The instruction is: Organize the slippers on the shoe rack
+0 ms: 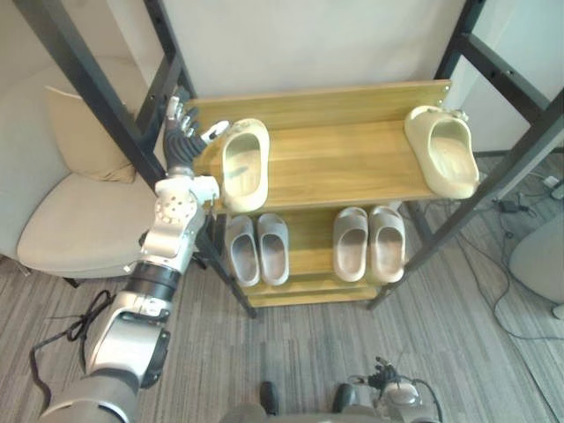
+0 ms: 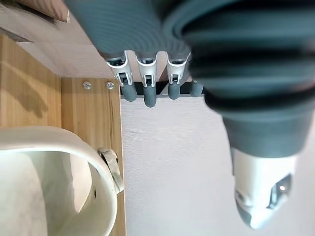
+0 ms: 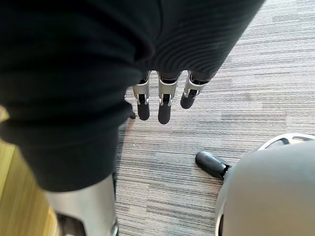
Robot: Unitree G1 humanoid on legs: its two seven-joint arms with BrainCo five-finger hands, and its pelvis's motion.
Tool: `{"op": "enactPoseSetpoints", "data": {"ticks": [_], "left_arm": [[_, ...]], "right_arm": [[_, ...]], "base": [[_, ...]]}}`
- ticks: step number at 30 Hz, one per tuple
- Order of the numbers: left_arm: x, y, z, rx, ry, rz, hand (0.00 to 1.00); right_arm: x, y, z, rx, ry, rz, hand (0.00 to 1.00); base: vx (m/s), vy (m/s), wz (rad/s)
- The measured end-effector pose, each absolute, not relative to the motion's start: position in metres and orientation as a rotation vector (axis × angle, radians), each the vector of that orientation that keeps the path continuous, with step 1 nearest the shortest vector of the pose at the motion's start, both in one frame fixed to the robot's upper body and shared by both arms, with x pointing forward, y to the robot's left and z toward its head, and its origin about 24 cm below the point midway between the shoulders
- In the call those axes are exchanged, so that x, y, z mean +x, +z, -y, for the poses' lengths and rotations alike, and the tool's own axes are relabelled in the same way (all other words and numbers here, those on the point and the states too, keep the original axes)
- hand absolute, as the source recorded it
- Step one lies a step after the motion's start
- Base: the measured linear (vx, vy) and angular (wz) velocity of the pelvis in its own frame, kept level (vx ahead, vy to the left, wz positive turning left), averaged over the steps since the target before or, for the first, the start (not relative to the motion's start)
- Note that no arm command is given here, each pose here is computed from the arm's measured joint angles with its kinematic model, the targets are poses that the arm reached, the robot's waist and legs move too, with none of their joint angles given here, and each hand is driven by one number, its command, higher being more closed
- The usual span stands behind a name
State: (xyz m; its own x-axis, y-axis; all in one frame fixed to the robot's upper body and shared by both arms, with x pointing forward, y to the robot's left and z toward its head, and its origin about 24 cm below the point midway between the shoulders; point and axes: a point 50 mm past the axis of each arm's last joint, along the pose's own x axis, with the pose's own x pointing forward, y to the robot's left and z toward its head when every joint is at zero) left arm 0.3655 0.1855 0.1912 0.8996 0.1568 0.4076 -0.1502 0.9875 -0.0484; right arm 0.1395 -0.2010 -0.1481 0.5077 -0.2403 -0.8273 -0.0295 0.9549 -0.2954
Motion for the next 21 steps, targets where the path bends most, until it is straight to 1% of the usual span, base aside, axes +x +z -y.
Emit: {"op": "enactPoseSetpoints", "data": {"ticks": [7,11,21], "left_arm": [[0.375,0.196,-0.174,0.023,0.111,0.405,0.0],[0.379,0.231,-0.162,0.021,0.071,0.497,0.0],[0.382,0.244,-0.159,0.048,0.059,0.524,0.0]], "right_arm": [[0.139,-0.148,0.2,-0.27,-0.14,-1.035,0.0],[0.144,-0.147,0.201,-0.273,-0.141,-1.024,0.0],[0.146,-0.146,0.202,-0.266,-0.151,-1.018,0.0]], "base": [[0.0,0.0,0.0],[0.03,0.016,-0.02],[0.02,0.019,-0.02]]}}
